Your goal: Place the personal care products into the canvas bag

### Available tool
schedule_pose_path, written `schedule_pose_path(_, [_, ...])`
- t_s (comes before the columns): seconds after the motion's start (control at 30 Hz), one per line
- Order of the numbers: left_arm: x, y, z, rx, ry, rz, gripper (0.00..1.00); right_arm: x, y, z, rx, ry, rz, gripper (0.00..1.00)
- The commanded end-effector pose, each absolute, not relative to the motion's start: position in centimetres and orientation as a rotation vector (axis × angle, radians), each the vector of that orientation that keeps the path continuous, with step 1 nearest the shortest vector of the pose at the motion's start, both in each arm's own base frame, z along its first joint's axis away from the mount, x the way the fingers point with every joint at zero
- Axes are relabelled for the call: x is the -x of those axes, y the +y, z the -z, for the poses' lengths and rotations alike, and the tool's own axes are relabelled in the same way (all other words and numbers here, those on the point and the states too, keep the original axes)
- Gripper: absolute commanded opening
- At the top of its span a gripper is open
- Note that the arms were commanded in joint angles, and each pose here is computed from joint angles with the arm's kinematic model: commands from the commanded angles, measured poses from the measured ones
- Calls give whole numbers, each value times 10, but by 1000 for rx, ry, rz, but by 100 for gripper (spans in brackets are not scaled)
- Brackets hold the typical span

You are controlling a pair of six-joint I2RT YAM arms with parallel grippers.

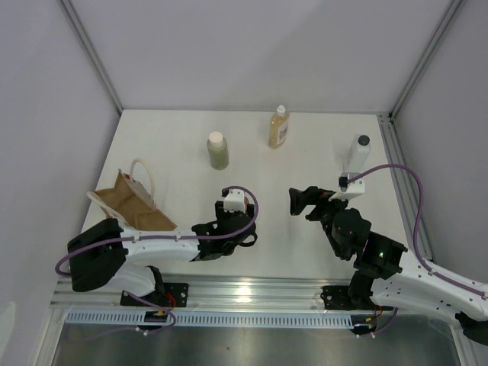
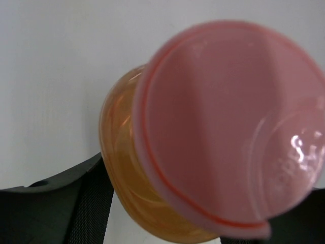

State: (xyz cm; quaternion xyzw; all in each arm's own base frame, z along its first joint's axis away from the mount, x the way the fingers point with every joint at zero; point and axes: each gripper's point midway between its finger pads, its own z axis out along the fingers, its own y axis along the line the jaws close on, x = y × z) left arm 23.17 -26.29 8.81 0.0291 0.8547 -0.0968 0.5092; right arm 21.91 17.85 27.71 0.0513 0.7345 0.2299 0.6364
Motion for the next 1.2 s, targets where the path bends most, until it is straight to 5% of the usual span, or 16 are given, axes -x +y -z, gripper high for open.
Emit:
schedule_pose_path(0.0, [-241,-275,-102,-24,1998,294,70,-222,179,-282,-142,1655,-542,99])
schedule_pose_path(0.23, [-248,-276,-97,-24,1990,235,68,-222,178,-284,-147,1652,-543,99])
schedule_pose_path(0.37, [-251,-278,-98,-16,1987,214,18,-222,177,-283,-148,1653,-539,99])
schedule_pose_path(0.47, [-250,-272,-102,-12,1999,189,1,-222,178,-283,-146,1655,-541,99])
schedule_pose_path(1.17, [-238,-166,-223,174,1817,13,0,-220,183,-283,-136,1663,-572,98])
